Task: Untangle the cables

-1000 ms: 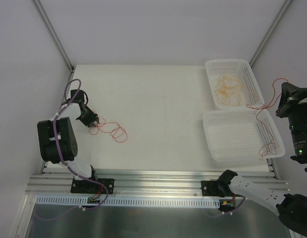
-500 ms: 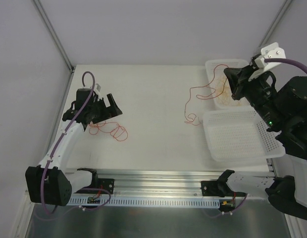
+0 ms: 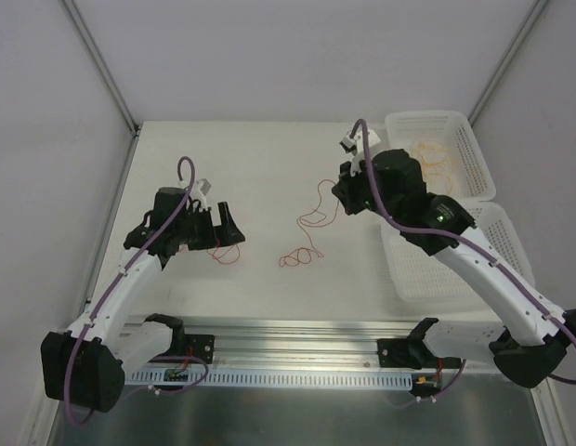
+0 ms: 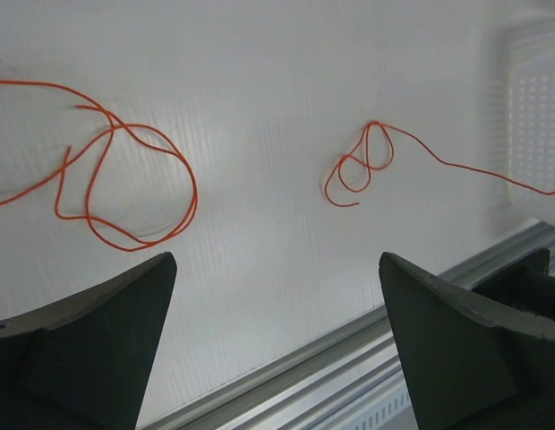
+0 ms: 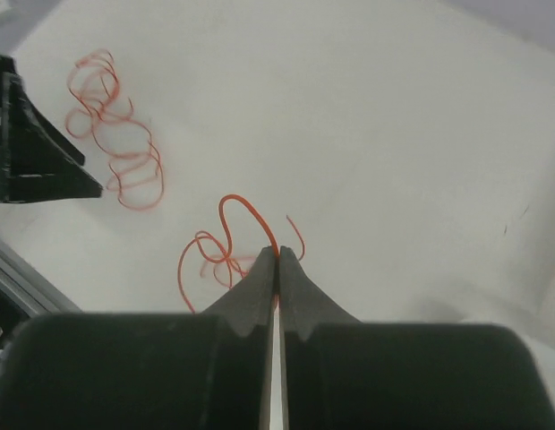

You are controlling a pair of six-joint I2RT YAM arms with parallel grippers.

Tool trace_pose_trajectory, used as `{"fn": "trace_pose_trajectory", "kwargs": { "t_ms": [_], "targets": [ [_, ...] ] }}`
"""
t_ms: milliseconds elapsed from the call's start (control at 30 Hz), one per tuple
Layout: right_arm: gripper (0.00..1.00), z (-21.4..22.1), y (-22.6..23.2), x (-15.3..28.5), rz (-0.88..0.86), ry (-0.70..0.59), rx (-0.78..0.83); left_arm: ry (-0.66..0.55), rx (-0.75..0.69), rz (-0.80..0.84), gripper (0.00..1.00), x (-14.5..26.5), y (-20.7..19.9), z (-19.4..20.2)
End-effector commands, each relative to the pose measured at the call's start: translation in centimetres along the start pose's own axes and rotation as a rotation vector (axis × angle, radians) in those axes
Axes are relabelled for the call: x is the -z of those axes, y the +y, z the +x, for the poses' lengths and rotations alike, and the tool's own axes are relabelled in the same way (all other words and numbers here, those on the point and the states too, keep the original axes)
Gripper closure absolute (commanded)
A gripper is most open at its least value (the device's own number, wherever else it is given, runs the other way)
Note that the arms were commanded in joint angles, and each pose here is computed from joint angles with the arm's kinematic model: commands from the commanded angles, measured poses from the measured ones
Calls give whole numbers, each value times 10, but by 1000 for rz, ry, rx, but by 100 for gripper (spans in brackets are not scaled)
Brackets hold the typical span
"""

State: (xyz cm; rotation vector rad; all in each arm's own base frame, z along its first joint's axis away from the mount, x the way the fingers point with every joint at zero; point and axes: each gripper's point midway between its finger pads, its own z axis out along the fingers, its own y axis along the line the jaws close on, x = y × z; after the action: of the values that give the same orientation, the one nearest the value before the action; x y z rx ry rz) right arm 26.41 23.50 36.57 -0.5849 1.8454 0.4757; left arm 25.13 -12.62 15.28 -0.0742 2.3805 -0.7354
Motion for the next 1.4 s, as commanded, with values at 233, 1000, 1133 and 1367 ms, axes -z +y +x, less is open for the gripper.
{"fn": "trace_pose_trajectory", "kwargs": {
  "t_ms": [233,1000,1133,1367],
  "targets": [
    [99,88,-55,-12,282,109,-293,59,-184,132,5,-26,-51,29],
    [99,123,-93,12,407,161,-417,254,-658,8,30,-125,-77,86],
    [99,123,-93,10,400,162,-424,253,-680,-29,37,-135,-73,85],
    [99,122,-94,5,389,168,-434,256,-691,-23,64,-143,-78,85]
  ]
}}
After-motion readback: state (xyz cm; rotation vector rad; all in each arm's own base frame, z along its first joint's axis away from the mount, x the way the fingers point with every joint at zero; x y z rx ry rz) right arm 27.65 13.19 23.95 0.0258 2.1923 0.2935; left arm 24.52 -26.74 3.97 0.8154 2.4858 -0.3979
